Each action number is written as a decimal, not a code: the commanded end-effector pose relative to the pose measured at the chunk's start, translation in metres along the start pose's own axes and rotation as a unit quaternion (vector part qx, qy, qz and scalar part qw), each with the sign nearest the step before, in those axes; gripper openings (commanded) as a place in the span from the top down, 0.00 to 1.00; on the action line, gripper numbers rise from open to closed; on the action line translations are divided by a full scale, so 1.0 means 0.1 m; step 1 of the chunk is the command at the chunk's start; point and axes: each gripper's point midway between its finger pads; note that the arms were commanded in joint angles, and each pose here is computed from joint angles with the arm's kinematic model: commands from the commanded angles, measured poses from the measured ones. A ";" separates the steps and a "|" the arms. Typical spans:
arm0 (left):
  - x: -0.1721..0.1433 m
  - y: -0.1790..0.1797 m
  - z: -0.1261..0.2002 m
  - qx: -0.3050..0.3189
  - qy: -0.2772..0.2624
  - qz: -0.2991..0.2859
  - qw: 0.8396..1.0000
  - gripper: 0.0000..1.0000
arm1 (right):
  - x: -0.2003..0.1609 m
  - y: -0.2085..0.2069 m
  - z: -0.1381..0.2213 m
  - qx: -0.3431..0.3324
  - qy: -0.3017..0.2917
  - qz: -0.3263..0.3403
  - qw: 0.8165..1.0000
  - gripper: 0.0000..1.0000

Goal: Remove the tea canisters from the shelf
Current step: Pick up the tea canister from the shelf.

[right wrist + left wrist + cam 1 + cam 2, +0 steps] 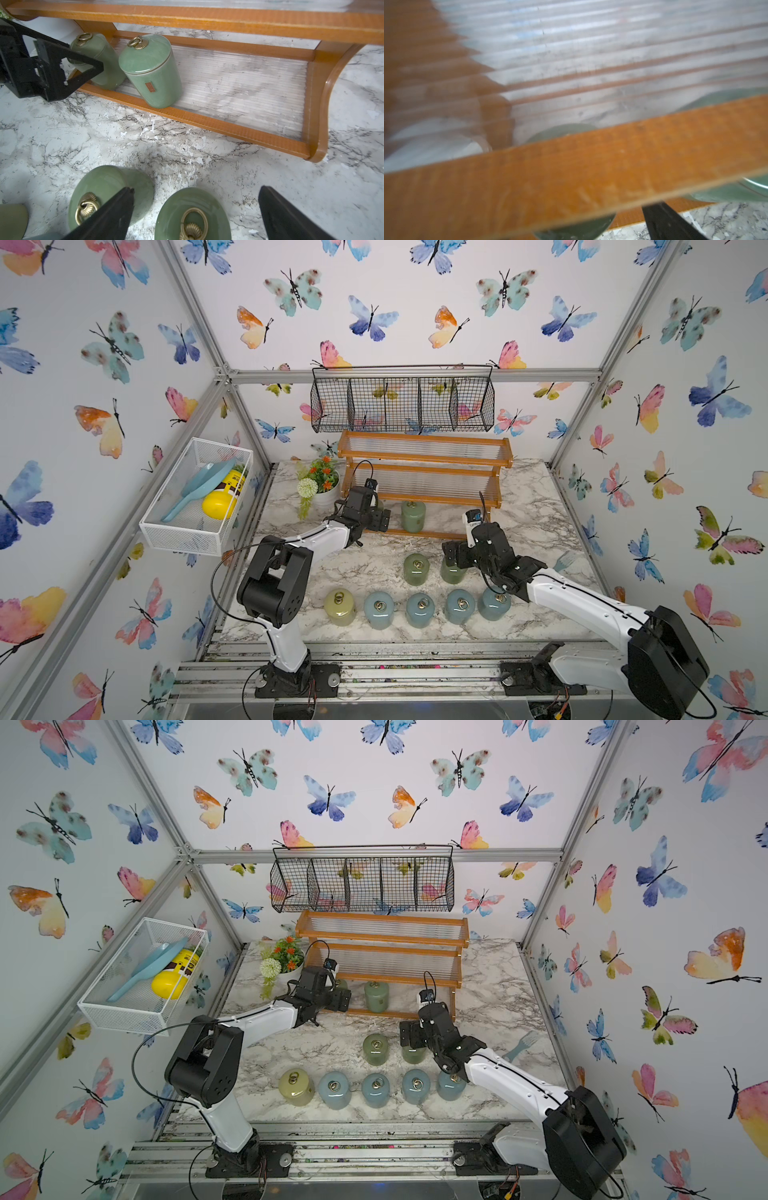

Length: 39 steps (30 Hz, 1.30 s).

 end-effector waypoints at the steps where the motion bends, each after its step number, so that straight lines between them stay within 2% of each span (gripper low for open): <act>1: 0.00 0.04 -0.06 0.015 0.002 0.007 1.000 0.02 | -0.11 -0.05 -0.01 -0.006 0.014 -0.001 1.000 0.00; 8: 0.00 0.11 -0.08 0.037 0.003 0.009 0.999 0.01 | -0.12 -0.06 0.00 -0.007 0.013 -0.002 1.000 0.00; 14: 0.05 0.09 -0.15 0.031 0.003 0.005 0.999 0.00 | -0.13 -0.06 -0.01 -0.006 0.015 -0.001 1.000 0.00; 23: 0.03 0.03 -0.24 0.015 0.010 0.004 1.000 0.11 | -0.15 -0.07 -0.02 -0.007 0.019 0.001 1.000 0.00; 27: 0.04 0.04 -0.21 0.017 0.006 0.003 1.000 0.20 | -0.16 -0.07 -0.01 -0.008 0.019 0.001 1.000 0.00; 39: 0.26 0.06 0.07 0.011 -0.031 -0.011 0.999 0.26 | -0.16 -0.07 -0.01 -0.008 0.019 0.000 1.000 0.00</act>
Point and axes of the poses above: each gripper's point midway between its finger pads, its own z axis back along the fingers, its own y axis along the line the jaws close on, x = y × z, and after that the axes turned 12 degrees about -z, right-handed
